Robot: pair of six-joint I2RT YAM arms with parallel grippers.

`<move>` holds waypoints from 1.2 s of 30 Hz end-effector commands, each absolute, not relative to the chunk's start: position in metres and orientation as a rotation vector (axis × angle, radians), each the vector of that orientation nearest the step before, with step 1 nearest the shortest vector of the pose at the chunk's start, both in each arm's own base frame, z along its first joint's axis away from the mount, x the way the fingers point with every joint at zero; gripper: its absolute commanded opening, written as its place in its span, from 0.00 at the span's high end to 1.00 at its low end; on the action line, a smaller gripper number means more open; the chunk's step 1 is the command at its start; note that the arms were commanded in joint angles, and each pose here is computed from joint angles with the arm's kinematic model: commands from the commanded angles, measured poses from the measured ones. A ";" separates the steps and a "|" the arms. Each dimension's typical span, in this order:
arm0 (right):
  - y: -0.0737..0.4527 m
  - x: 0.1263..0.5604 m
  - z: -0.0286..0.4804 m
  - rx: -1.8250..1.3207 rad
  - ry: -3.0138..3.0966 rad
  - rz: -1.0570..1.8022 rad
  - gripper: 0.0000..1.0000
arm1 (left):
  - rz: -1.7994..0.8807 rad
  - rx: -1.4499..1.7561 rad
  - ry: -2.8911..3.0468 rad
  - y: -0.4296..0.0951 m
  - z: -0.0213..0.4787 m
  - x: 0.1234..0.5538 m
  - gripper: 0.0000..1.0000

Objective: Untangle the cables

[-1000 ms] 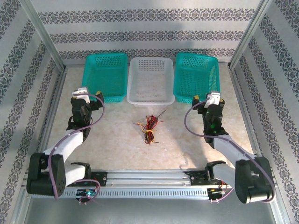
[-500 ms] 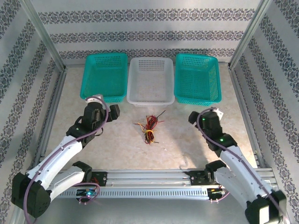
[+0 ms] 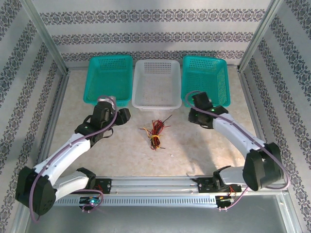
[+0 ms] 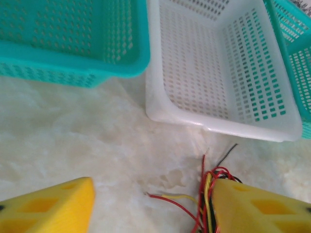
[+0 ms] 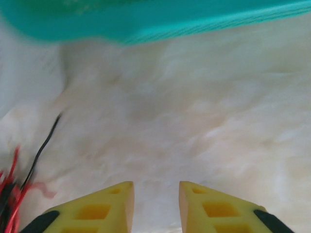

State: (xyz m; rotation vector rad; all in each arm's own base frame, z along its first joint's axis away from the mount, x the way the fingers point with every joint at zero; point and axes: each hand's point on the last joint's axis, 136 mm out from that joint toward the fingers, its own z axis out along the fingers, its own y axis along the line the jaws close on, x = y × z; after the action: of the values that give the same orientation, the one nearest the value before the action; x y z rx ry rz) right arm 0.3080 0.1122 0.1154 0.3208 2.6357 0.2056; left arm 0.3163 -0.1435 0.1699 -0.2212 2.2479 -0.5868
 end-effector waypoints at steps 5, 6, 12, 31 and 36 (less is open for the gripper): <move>0.119 0.309 0.110 0.296 2.685 0.212 0.65 | -0.826 -0.159 2.302 -0.225 0.132 0.333 0.54; 0.111 0.311 0.108 0.321 2.691 0.209 0.65 | -0.834 -0.148 2.321 -0.234 0.126 0.337 0.55; 0.062 0.320 0.101 0.465 2.700 0.178 0.66 | -0.854 -0.113 2.343 -0.271 0.107 0.371 0.57; -0.011 0.364 0.093 0.621 2.664 0.081 0.60 | -0.731 -0.067 2.298 -0.288 0.111 0.424 0.55; -0.023 0.375 0.093 0.610 2.662 0.062 0.57 | -0.755 -0.079 2.275 -0.284 0.125 0.408 0.50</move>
State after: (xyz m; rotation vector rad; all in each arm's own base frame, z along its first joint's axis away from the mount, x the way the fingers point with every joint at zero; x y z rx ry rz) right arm 0.3631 -0.0181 0.0875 0.6516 2.6718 0.0745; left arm 0.4150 -0.2784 0.0962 -0.0995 2.3456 -0.7210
